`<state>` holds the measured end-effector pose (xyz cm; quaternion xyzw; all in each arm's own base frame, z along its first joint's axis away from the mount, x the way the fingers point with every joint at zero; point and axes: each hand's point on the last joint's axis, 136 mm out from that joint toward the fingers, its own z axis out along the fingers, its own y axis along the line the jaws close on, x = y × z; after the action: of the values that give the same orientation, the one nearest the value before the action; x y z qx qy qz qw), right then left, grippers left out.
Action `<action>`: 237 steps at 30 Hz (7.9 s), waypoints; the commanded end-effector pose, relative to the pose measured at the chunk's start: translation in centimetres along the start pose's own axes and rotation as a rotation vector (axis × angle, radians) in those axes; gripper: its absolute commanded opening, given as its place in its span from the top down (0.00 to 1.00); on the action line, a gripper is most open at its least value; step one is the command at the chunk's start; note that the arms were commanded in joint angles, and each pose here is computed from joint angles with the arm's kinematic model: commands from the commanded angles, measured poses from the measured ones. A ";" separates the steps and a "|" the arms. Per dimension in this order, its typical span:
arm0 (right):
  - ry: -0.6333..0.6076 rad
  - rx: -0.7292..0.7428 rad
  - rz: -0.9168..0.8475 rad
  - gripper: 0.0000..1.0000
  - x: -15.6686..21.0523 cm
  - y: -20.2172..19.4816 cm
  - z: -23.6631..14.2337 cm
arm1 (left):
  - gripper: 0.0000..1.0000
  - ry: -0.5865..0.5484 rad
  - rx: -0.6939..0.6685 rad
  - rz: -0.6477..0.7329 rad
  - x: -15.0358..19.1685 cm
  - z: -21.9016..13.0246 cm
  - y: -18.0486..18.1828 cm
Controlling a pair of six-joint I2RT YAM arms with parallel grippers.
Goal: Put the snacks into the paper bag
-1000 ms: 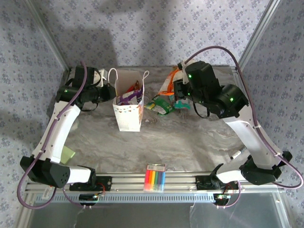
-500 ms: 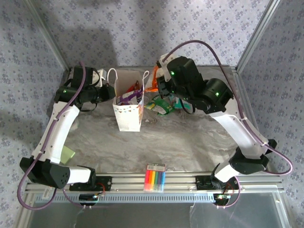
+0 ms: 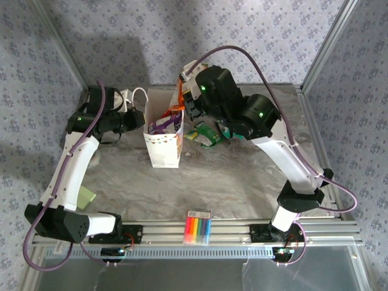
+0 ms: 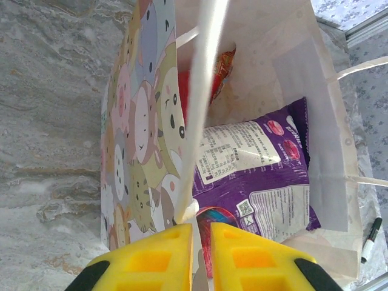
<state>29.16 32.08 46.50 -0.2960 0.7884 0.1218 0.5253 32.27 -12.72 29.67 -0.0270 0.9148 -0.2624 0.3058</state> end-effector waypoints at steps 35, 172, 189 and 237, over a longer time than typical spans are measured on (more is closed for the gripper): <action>0.122 0.265 -0.410 1.00 1.6 -0.7 10.5 | 0.84 -0.003 0.057 -0.015 -0.7 0.8 -0.1; 0.248 0.273 0.561 0.59 24.8 -13.1 -2.6 | 0.83 0.044 -0.194 -0.056 2.4 -0.7 4.8; 0.294 0.281 0.756 0.59 29.7 -15.9 -1.2 | 0.79 0.010 -0.110 -0.109 1.1 -0.9 4.0; 0.312 0.190 0.859 0.56 31.8 -16.5 1.4 | 0.87 0.174 -0.268 -0.084 -0.5 3.5 3.2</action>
<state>30.46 8.04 19.55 0.0921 0.9211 0.1835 0.3307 35.02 -11.52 26.17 -0.0779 0.9618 -0.1576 0.2100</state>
